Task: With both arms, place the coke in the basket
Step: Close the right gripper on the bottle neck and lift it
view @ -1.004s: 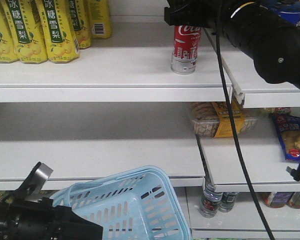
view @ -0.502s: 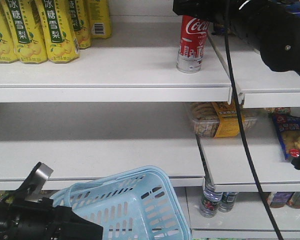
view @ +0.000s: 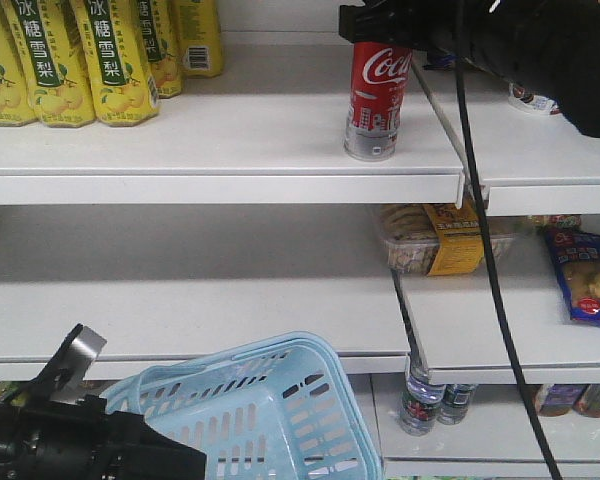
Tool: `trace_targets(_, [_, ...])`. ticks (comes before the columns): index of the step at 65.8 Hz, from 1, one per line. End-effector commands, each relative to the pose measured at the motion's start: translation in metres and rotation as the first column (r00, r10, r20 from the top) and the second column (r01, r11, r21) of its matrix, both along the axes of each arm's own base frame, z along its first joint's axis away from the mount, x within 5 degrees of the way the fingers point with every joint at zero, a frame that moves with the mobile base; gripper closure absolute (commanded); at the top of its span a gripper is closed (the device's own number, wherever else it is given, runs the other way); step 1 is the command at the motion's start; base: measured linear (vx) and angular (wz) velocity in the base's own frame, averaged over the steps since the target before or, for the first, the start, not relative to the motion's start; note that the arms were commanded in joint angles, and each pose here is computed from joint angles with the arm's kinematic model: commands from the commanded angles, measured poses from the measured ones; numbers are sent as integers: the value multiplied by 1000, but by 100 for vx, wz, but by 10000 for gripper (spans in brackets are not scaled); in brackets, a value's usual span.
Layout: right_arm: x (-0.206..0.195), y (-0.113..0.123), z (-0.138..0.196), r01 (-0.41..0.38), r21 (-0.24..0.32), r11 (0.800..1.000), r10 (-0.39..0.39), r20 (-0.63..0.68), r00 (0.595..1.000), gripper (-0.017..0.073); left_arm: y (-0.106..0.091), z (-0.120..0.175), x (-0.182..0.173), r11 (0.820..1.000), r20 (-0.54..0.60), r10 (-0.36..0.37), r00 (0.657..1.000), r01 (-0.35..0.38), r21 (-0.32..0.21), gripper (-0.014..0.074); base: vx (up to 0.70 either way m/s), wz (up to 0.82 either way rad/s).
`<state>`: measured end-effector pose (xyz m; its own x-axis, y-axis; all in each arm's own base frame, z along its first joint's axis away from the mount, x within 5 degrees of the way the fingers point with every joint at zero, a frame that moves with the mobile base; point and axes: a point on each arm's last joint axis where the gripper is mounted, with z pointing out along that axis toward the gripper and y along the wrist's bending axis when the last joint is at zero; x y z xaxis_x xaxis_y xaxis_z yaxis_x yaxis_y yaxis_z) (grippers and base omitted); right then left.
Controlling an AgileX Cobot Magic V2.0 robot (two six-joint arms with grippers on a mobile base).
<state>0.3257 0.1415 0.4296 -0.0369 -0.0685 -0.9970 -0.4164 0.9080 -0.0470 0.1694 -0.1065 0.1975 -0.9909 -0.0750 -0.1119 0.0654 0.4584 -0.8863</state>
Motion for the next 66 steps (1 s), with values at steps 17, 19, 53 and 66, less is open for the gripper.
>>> trace_targets(17, [-74, -9, 51, -61, 51, 997, 49, 216, 975, 561, -5, 16, 1, 995, 30, -4, 1000, 7, -96, 600, 0, 0])
trace_targets(19, [-83, -5, 52, -88, 47, 995, 75, 225, 972, 561, -5, 16, 1, 995, 30, -4, 1000, 7, -96, 600, 0, 0])
trace_targets(53, [-155, 25, -12, -338, 77, 938, 334, 55, 941, 561, -5, 16, 1, 995, 30, -4, 1000, 7, -96, 600, 0, 0])
trace_targets(66, [-151, 28, -71, -307, 105, 946, 320, -147, 936, 561, -5, 16, 1, 995, 30, -4, 1000, 7, -96, 600, 0, 0])
